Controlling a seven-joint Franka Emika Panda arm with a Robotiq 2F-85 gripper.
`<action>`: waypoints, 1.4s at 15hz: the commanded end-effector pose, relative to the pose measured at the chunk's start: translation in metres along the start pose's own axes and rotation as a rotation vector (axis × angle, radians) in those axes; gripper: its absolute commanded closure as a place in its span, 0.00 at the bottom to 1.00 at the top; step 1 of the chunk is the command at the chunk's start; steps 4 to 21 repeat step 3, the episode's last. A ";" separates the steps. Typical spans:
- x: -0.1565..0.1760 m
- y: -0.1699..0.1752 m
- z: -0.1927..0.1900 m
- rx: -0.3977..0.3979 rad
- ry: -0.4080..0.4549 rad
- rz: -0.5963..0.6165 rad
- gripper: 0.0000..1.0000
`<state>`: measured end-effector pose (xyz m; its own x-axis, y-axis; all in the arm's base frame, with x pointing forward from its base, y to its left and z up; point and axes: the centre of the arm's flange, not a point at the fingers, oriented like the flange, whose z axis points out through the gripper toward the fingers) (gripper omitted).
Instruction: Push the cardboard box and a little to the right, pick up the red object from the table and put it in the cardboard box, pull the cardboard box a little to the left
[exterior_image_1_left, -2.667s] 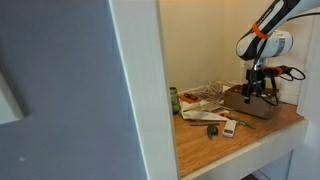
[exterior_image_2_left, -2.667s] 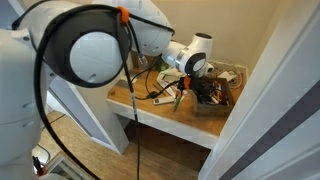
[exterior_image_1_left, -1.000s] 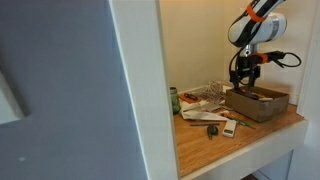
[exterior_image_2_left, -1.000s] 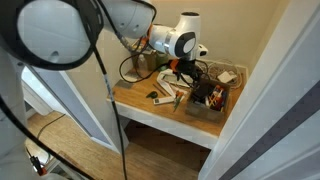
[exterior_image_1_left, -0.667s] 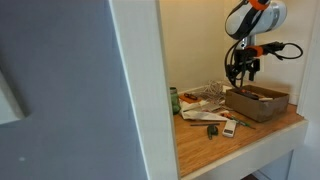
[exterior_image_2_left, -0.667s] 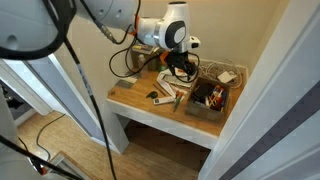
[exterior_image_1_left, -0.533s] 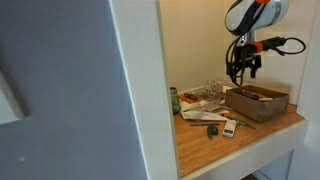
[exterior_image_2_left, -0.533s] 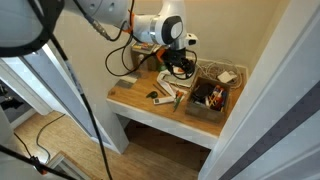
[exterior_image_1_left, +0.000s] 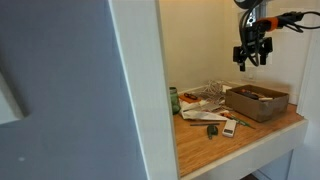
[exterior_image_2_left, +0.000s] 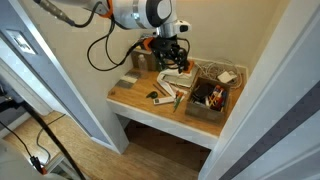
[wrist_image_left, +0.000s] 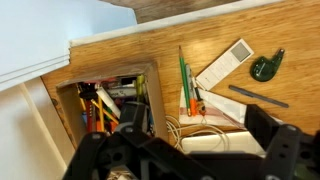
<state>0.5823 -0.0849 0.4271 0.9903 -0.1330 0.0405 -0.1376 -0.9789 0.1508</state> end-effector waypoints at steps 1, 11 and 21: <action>-0.002 0.000 0.000 0.000 -0.001 -0.001 0.00; -0.003 0.000 0.003 0.000 -0.008 -0.003 0.00; -0.003 0.000 0.003 0.000 -0.008 -0.003 0.00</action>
